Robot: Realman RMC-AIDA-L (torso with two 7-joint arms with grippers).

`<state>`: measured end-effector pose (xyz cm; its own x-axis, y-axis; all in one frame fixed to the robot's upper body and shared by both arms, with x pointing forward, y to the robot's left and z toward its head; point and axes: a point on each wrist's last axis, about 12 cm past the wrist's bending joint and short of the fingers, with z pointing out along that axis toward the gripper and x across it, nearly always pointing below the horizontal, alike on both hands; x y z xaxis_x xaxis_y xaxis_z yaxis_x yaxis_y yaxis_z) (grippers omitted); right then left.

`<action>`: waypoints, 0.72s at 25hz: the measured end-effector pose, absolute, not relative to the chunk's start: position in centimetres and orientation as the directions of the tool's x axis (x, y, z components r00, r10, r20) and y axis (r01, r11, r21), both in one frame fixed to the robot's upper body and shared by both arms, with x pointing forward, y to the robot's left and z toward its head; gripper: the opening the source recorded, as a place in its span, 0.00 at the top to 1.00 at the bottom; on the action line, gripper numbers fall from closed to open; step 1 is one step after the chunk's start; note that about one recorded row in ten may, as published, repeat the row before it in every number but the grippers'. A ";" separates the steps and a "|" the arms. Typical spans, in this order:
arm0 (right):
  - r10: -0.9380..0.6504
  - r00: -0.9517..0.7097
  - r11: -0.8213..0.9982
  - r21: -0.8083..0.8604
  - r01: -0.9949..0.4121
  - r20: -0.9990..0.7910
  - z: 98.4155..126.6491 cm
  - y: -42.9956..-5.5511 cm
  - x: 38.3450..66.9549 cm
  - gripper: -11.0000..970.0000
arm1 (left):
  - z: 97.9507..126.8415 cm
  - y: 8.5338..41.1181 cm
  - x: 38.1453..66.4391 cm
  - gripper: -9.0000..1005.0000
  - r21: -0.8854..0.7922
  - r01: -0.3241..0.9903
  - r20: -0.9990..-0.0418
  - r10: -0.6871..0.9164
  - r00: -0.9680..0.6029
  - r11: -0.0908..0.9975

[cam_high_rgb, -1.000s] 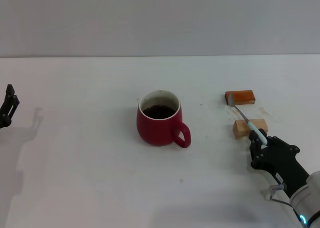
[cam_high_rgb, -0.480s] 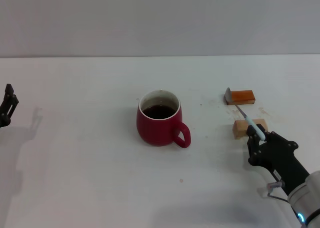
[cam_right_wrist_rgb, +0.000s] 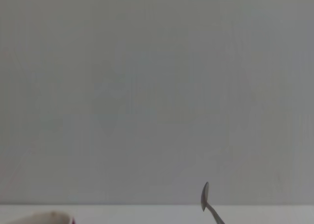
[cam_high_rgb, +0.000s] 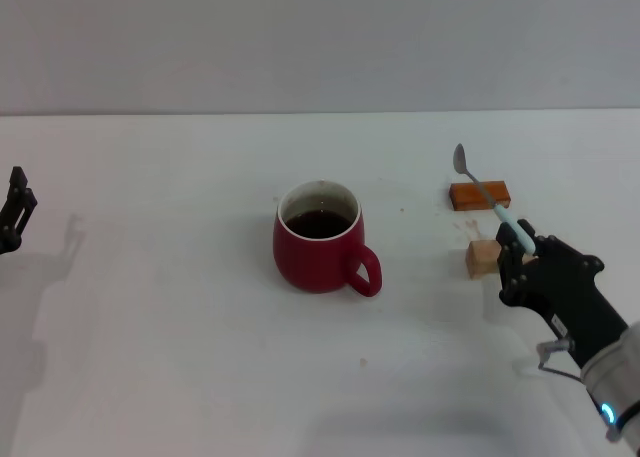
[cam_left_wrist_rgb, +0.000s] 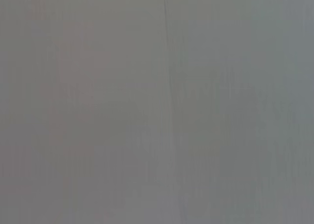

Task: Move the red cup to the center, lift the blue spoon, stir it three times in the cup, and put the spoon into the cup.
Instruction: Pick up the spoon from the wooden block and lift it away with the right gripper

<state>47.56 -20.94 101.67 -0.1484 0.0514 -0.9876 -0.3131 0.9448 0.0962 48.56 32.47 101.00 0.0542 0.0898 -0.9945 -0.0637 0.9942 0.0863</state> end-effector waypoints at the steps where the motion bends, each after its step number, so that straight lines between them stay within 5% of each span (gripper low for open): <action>1: 0.051 -0.148 0.945 0.096 -0.313 -0.988 101.7 -20.9 47.6 0.86 | 101.0 32.5 48.6 0.15 0.086 -0.064 -0.994 0.090 0.054 0.994; 18: -0.089 -0.266 0.916 0.026 -0.401 -0.960 111.2 -19.7 51.2 0.86 | 101.0 32.5 48.6 0.15 0.088 -0.065 -0.995 0.092 0.050 0.994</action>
<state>51.21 -19.66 111.16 -0.2664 -0.0892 -0.9597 -0.4012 0.9156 0.0263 48.63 32.50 100.98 0.0504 0.0918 -0.9945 -0.0645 0.9940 0.0884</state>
